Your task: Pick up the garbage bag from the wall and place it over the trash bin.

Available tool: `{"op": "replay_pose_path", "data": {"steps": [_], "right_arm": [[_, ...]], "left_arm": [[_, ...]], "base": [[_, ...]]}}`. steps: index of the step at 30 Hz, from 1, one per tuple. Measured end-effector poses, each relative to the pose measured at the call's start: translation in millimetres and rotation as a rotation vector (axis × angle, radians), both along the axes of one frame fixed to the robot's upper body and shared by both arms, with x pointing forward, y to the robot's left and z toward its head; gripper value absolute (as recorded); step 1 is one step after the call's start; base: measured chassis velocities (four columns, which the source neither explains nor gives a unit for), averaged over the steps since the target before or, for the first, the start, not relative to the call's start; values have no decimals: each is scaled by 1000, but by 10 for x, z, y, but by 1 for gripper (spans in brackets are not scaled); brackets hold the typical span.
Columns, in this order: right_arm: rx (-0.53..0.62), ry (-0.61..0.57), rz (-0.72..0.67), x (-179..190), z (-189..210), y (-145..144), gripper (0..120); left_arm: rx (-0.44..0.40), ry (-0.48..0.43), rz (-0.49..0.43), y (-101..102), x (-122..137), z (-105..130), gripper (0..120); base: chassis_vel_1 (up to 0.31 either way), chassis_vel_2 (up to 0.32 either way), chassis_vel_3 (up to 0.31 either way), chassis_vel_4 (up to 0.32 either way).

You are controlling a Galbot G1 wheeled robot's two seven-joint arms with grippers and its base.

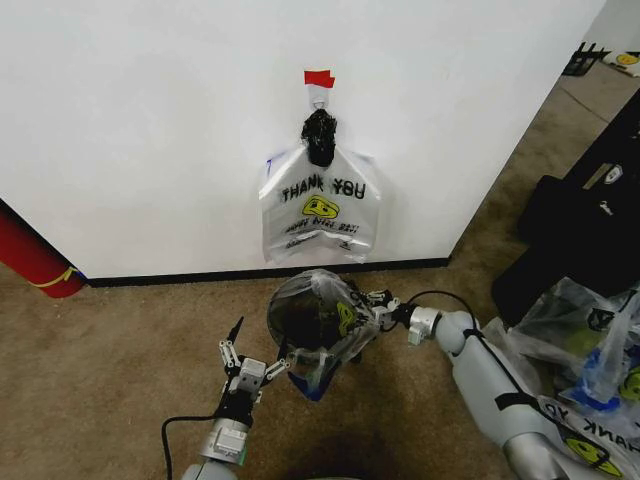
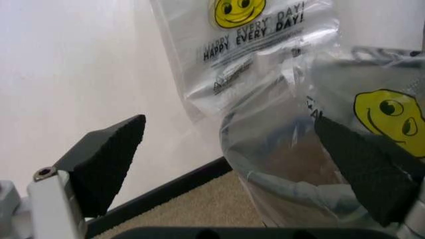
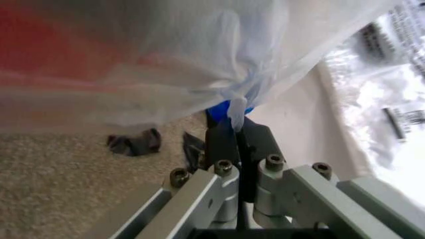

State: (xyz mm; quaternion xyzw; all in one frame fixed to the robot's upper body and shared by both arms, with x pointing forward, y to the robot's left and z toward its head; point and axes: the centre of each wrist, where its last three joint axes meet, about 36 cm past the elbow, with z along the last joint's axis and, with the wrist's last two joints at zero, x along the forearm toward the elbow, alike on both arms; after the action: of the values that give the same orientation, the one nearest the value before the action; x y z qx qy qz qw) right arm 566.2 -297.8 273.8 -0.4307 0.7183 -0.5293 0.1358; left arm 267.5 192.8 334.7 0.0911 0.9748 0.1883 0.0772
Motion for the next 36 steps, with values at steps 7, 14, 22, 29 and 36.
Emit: {"op": "replay_pose_path", "data": {"steps": [7, 14, 22, 29, 36], "right_arm": [[5, 15, -8, -17, -65, 5, 0], [5, 15, -8, -18, -66, 4, 0], [4, 13, -7, -17, -62, 3, 0], [4, 13, -7, -16, -59, 2, 0], [4, 12, -7, -16, -58, 2, 0]], "left_arm": [[0, -1, 1, -7, -16, -1, 100], [0, -1, 1, -8, -17, 0, 100], [0, -2, 1, -8, -16, 2, 100], [0, -2, 1, -8, -16, 2, 100], [0, -2, 1, -8, -16, 3, 100]], "base": [[0, 0, 0, 0], [0, 0, 0, 0], [0, 0, 0, 0], [0, 0, 0, 0], [0, 0, 0, 0]]}}
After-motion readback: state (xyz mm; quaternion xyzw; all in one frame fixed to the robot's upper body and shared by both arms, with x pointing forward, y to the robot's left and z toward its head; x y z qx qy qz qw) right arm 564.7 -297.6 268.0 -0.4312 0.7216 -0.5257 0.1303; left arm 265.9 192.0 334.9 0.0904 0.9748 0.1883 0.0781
